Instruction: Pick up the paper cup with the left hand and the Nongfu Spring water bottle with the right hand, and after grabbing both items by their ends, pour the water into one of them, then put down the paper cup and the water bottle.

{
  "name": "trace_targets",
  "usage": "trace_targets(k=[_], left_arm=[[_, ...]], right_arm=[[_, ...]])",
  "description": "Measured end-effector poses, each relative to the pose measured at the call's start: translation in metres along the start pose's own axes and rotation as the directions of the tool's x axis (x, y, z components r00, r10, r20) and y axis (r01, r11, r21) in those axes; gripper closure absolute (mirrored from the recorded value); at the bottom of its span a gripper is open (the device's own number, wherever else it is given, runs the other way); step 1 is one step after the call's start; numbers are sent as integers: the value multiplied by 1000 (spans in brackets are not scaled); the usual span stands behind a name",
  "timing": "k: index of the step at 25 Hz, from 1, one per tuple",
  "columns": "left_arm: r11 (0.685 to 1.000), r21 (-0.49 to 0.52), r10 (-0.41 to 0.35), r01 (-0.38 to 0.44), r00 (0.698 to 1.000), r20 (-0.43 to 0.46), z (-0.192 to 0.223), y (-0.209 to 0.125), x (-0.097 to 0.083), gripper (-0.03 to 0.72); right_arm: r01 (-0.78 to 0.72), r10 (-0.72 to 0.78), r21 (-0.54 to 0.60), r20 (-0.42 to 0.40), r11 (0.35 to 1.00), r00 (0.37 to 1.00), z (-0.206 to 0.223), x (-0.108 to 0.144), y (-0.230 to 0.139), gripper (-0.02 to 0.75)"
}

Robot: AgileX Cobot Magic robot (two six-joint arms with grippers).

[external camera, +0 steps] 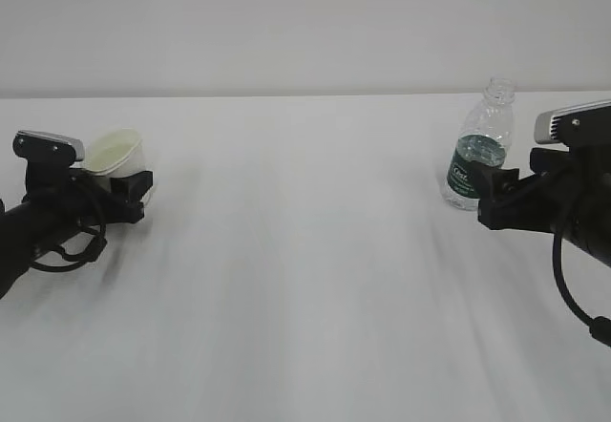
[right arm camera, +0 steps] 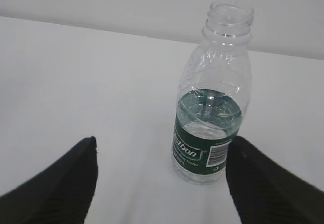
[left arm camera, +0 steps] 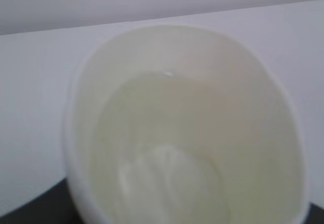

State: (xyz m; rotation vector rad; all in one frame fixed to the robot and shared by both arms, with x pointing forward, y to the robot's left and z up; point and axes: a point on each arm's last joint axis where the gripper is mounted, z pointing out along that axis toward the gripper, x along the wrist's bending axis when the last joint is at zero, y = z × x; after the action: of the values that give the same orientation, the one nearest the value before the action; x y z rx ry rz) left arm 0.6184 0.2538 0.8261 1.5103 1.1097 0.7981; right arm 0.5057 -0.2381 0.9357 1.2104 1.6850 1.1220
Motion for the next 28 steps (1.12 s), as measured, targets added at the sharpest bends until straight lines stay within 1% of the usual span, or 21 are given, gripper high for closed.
trace_targets(k=[3,9,15,20,24,28], left_arm=[[1000,-9,-1,1,1000,3,1,-3,0,260],[1000,-11,3,-3,1000,8,1,-5,0,188],[1000,-11,3,-3,1000,8,1,-5,0,139],[1000,-11,1,-1,1000,4,1,-5,0,68],[1000,-7,-7,7,1000,-8,-3,-5,0,53],[1000,-11,-11,11,1000,-17,-11,2,-2,51]], right_arm=[[-4,4,3,0,1000,1000,0,0,0,146],[-7,7,8,-1,1000,1000,0,0,-1,146],[-9,9,13,-3,1000,1000,0,0,-1,146],[-8,8,15,-5,1000,1000,0,0,-1,146],[-8,8,17,-5,1000,1000,0,1,-2,146],[-8,8,19,-5,1000,1000,0,1,-2,147]])
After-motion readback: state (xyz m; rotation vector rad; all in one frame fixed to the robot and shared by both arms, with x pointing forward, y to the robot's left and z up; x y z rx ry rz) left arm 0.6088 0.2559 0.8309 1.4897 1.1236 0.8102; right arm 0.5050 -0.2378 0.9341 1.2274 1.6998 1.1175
